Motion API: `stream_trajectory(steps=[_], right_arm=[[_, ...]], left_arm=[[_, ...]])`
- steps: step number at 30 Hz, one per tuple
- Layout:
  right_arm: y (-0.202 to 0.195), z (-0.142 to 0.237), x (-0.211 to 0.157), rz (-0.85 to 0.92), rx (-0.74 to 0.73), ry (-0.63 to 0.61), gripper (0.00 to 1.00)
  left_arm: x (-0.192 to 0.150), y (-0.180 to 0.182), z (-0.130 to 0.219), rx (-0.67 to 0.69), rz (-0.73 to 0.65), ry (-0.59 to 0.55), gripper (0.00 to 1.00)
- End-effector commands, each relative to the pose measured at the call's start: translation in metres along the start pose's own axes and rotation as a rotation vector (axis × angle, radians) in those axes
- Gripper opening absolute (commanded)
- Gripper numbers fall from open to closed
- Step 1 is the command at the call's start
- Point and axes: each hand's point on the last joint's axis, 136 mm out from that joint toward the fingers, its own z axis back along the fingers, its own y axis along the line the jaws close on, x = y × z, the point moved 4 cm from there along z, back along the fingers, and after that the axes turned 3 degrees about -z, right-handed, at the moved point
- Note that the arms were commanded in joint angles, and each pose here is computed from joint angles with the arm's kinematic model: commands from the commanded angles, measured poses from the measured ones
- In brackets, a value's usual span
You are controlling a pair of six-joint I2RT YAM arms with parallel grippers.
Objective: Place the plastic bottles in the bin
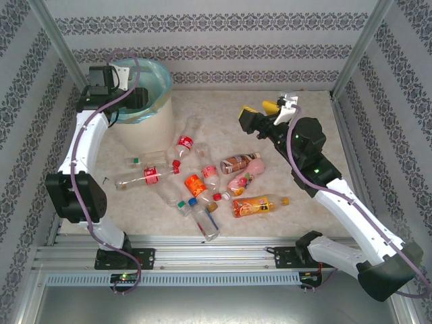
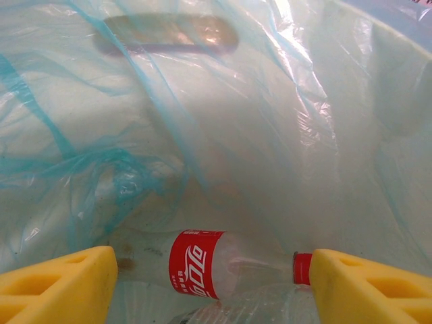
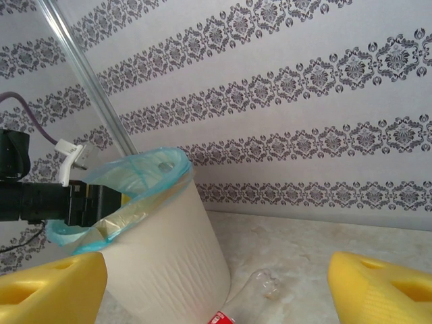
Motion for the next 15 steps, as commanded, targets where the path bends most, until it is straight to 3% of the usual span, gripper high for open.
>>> stream_trajectory(steps=[1, 8, 15], right_arm=[[0.004, -0.005, 0.007, 0.03, 0.002, -0.022, 0.85], [0.005, -0.016, 0.009, 0.041, -0.004, -0.004, 0.85], [-0.022, -0.023, -0.031, 0.051, -0.154, 0.214, 0.84]], left_arm=[[0.027, 0.0, 0.031, -0.007, 0.015, -0.083, 0.76], [0.047, -0.011, 0.062, -0.039, 0.034, -0.158, 0.75], [0.066, -0.04, 0.123, -0.053, -0.022, -0.273, 0.74]])
